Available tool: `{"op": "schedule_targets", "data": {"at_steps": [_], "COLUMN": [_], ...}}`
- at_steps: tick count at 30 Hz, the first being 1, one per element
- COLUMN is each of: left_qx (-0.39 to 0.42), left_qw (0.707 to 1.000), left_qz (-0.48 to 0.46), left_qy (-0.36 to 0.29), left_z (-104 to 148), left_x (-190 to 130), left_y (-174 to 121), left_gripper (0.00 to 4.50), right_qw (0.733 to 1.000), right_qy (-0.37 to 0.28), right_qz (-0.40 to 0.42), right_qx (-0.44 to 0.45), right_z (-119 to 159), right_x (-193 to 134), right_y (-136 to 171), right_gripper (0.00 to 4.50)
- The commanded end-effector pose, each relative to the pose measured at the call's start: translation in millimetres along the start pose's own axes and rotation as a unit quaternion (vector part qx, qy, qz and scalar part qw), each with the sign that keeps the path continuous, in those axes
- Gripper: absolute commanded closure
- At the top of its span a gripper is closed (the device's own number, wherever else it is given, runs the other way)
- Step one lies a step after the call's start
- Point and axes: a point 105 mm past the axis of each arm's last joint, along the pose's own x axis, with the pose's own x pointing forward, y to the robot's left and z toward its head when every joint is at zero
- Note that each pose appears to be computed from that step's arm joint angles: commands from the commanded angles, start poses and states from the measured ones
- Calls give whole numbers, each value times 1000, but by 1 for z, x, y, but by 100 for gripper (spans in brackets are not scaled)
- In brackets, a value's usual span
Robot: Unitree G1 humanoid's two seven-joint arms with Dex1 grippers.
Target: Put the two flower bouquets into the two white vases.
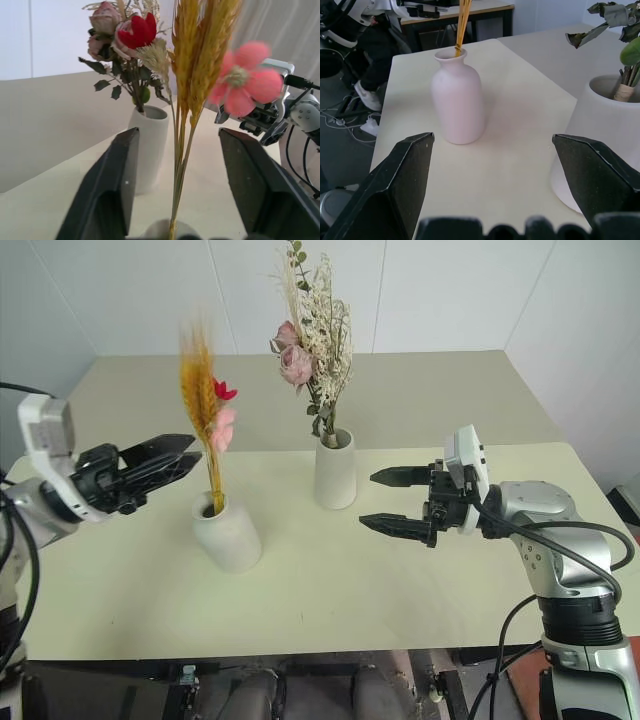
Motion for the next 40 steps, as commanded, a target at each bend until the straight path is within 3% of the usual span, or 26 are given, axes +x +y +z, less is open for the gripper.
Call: {"op": "schedule_targets", "data": {"at_steps": [1,3,7,20,40], "left_qx": [40,60,88,88,84], "left_qw": [999,996,991,990,991], "left_qz": [16,31,28,4,-5], "left_qy": [18,54,92,112,105], "left_z": [6,-2,-8,-5,-2], "left_x": [-18,-28,-41,-54,-47], "left_y": [-8,-8,-9,-16,-18], "left_gripper": [49,4,4,4,4], "right_qw": [1000,1000,1000,996,992], "right_qy": [-6,-2,9,40,35], "right_qz": [-4,-6,-18,-85,-116], "right_qx": [-11,-7,-5,-10,-24], "right_z": [7,5,1,-2,0], "right_x": [-4,-6,-11,-38,-40], "right_y": [-1,-2,-6,-12,-11], "right_gripper": [0,0,0,0,0]}}
